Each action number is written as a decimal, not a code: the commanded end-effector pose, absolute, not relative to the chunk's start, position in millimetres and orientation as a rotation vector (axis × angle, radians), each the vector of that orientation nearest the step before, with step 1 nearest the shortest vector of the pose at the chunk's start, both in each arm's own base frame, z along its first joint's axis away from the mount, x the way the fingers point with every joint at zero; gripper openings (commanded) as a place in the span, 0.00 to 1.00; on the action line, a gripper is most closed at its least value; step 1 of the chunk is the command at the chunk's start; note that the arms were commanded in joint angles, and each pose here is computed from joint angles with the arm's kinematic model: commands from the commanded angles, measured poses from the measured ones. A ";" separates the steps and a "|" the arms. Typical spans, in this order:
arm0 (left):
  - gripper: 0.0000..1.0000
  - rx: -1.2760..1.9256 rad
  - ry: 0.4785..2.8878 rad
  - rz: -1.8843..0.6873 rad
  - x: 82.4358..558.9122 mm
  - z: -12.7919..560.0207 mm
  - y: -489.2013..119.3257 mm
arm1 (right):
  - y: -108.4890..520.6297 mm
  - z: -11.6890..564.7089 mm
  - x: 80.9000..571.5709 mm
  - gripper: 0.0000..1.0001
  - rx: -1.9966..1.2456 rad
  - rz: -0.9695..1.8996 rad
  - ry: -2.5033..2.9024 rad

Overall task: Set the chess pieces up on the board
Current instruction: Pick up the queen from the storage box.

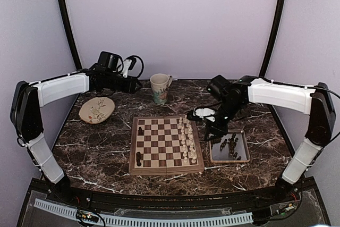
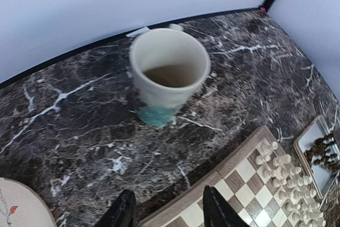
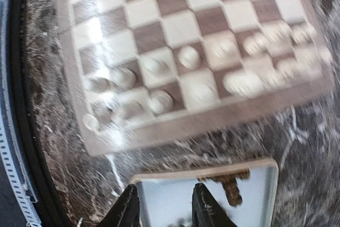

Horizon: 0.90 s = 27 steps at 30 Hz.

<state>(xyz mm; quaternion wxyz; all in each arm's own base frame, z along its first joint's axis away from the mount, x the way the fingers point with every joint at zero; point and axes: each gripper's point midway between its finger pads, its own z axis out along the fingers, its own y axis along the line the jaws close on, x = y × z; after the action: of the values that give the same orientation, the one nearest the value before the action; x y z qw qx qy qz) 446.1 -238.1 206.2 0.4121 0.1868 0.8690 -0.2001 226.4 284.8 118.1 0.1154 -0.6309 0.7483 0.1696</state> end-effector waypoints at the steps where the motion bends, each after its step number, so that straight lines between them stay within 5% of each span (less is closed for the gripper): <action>1: 0.46 0.713 2.122 -0.501 415.3 215.1 -292.7 | 222.3 132.1 271.6 0.33 -1.516 0.364 2.301; 8: 0.48 0.915 2.103 -0.644 374.3 197.4 -349.6 | 150.8 121.9 287.0 0.33 -1.236 0.227 2.439; 27: 0.48 0.979 2.102 -0.576 362.4 186.1 -361.9 | 129.7 64.5 263.7 0.31 -1.266 0.208 2.619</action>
<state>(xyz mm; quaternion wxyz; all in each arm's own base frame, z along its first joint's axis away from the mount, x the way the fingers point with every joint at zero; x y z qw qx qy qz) 363.0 -361.0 177.3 0.3601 0.3735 0.8232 -0.2306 263.2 135.3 72.5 0.1192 -0.4365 0.8882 0.0795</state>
